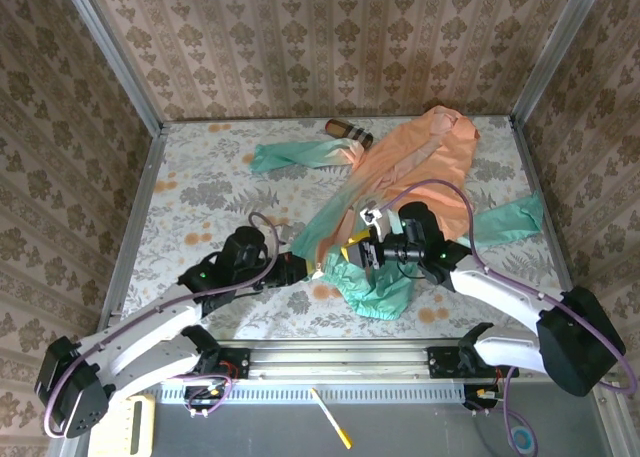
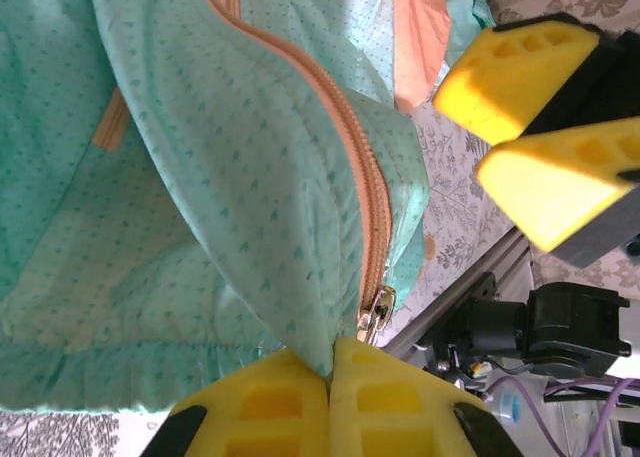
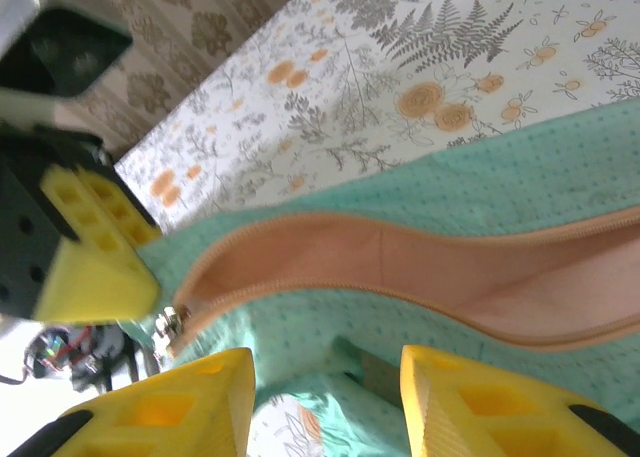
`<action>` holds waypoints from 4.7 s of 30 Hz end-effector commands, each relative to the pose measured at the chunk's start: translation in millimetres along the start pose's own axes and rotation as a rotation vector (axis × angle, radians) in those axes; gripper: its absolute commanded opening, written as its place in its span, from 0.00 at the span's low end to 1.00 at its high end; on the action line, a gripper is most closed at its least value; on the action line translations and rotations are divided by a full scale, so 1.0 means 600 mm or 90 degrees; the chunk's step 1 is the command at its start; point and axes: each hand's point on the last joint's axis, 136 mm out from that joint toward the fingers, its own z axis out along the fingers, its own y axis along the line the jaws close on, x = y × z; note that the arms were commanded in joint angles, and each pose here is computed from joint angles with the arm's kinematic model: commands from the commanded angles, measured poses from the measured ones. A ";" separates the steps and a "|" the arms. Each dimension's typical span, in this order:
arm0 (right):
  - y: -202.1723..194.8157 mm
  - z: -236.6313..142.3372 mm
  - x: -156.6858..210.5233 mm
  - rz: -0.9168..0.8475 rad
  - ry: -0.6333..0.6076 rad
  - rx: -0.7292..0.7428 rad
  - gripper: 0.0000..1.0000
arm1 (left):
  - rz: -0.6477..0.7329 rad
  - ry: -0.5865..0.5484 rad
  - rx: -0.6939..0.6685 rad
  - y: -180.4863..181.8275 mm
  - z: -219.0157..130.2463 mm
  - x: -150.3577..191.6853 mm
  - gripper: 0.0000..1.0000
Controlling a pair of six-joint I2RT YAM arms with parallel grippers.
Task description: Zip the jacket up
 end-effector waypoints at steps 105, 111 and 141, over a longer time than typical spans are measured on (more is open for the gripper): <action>0.099 0.100 0.051 -0.388 0.194 0.098 0.33 | -0.043 0.103 -0.066 0.038 -0.006 0.028 0.00; 0.095 0.095 0.059 -0.370 0.204 0.085 0.29 | -0.041 0.106 -0.067 0.040 -0.006 0.030 0.00; 0.101 0.101 0.062 -0.325 0.233 0.034 0.11 | -0.027 0.133 -0.067 0.046 -0.004 0.045 0.00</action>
